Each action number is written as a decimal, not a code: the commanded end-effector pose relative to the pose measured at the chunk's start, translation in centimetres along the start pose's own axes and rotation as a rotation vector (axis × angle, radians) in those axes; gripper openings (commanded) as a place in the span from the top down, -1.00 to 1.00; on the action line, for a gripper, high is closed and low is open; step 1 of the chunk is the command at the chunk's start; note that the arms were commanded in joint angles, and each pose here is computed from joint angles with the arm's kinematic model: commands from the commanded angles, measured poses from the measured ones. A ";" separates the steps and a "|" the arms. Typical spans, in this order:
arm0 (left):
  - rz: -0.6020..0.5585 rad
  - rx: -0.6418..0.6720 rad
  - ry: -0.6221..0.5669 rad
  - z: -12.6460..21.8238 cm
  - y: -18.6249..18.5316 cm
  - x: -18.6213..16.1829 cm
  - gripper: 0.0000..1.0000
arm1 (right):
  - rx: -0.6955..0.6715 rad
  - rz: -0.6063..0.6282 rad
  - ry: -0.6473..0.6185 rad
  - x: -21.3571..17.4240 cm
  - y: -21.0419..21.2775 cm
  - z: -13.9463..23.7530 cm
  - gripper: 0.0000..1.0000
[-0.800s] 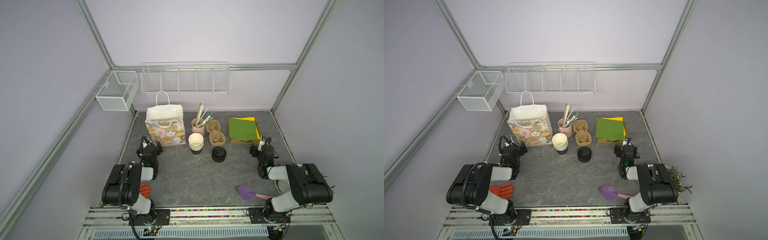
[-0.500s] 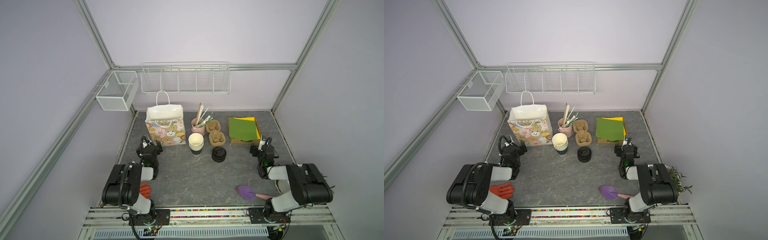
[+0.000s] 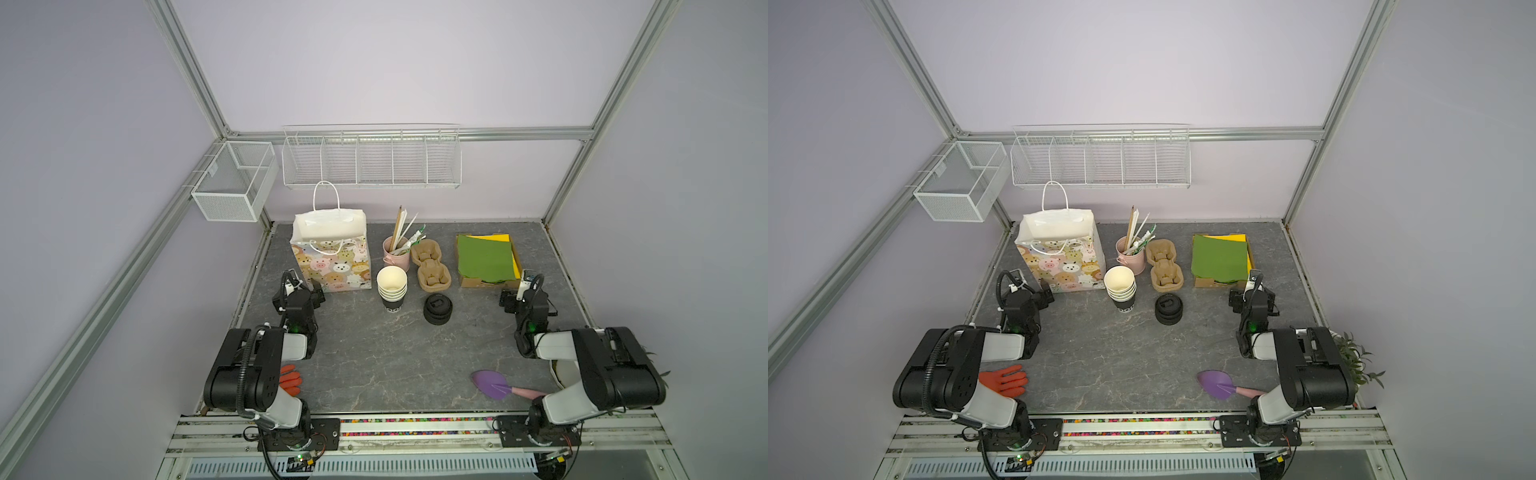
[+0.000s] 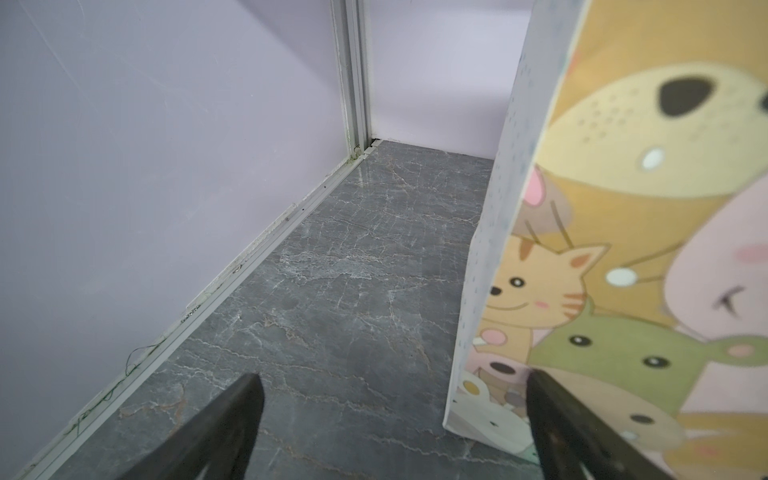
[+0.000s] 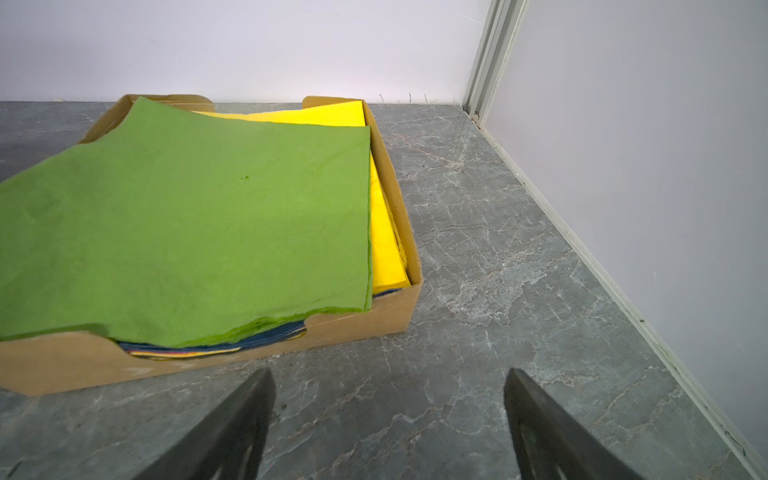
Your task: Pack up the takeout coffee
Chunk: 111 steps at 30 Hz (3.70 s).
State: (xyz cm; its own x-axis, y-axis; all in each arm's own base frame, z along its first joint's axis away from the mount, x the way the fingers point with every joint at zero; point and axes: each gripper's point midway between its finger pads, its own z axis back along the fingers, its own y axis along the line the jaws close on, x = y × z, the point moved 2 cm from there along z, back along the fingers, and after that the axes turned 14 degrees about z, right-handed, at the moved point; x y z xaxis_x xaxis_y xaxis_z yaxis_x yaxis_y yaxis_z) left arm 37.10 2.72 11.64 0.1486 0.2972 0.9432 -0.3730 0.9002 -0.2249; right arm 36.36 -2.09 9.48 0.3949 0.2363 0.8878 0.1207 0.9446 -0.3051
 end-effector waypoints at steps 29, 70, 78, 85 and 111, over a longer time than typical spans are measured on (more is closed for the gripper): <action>0.005 -0.025 -0.087 3.5 -0.8 3.6 -0.97 | 0.077 0.148 -0.128 5.5 0.6 3.9 -0.76; 0.649 -0.673 0.202 19.7 -9.5 13.9 -0.97 | 0.568 -0.271 0.142 13.4 5.8 14.9 -0.77; 0.481 -0.569 0.359 19.4 -10.5 14.3 -0.97 | 0.690 -0.136 0.248 11.8 10.2 16.2 -0.77; 0.371 -0.425 0.413 17.5 -10.0 13.7 -0.99 | 0.769 0.025 0.328 10.4 15.3 16.7 -0.79; 0.263 -0.353 0.547 15.0 -10.3 9.2 -0.99 | 0.634 0.295 0.492 5.9 22.6 11.3 -0.89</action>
State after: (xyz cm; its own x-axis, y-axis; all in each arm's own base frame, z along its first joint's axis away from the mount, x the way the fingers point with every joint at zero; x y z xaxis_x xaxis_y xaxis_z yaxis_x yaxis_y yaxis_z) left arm 28.82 -8.38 26.07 0.5491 0.5743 0.6072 -0.1680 0.7876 -0.5929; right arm 30.65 23.36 11.14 0.7116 0.4941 0.4995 -0.5273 0.8454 -0.0850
